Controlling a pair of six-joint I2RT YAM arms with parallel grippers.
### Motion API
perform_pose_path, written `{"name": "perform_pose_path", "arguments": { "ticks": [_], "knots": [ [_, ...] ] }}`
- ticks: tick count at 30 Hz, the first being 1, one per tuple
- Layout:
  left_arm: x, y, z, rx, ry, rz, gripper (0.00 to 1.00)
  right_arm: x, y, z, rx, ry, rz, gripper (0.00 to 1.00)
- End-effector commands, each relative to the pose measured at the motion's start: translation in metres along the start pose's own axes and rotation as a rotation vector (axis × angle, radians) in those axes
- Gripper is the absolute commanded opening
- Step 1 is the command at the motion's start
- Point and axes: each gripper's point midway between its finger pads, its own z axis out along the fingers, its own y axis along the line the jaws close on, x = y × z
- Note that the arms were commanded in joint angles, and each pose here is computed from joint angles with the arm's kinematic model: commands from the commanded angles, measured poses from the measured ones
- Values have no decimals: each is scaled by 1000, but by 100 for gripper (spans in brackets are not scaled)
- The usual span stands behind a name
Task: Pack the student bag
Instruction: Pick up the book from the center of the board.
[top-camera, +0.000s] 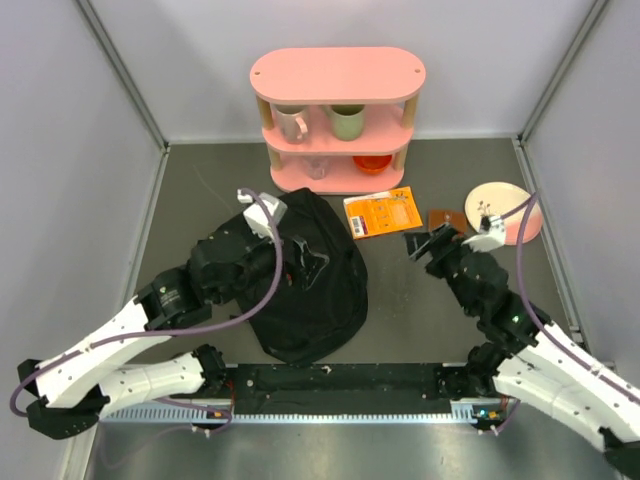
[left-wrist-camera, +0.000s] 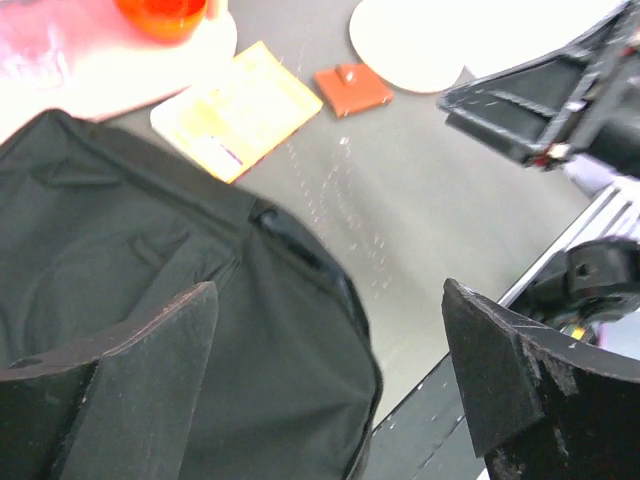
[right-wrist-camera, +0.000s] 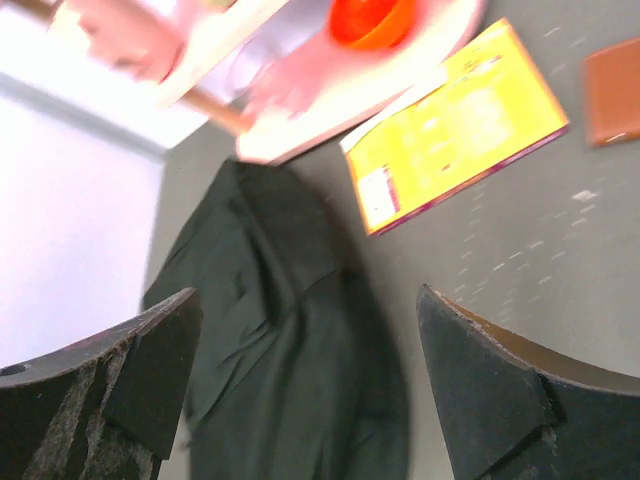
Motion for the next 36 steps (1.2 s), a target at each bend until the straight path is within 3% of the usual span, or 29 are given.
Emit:
{"name": "perform_pose_path", "arguments": {
  "ticks": [1,5,8,13,22,24,28,36],
  "knots": [
    [-69,-10,-14,24,-229,-14,99,-20,-29,17,57,57,-77,88],
    [-67,-7,43,-43,-144,39,99,-35,-63,55,118,165,-46,88],
    [-69,-9,86,-4,-107,21,99,-38,-77,83,143,248,-49,91],
    [-84,13,141,99,-122,-163,99,-48,-78,127,127,304,-64,92],
    [-31,51,260,87,50,-297,95,-51,-101,195,149,339,-35,90],
    [-30,55,276,68,54,-328,95,-54,-98,204,121,329,-35,90],
    [11,80,313,-18,146,-385,93,-49,-102,215,103,335,-27,89],
    [51,114,335,-213,234,-418,92,-42,-122,245,121,353,-62,90]
  ]
}}
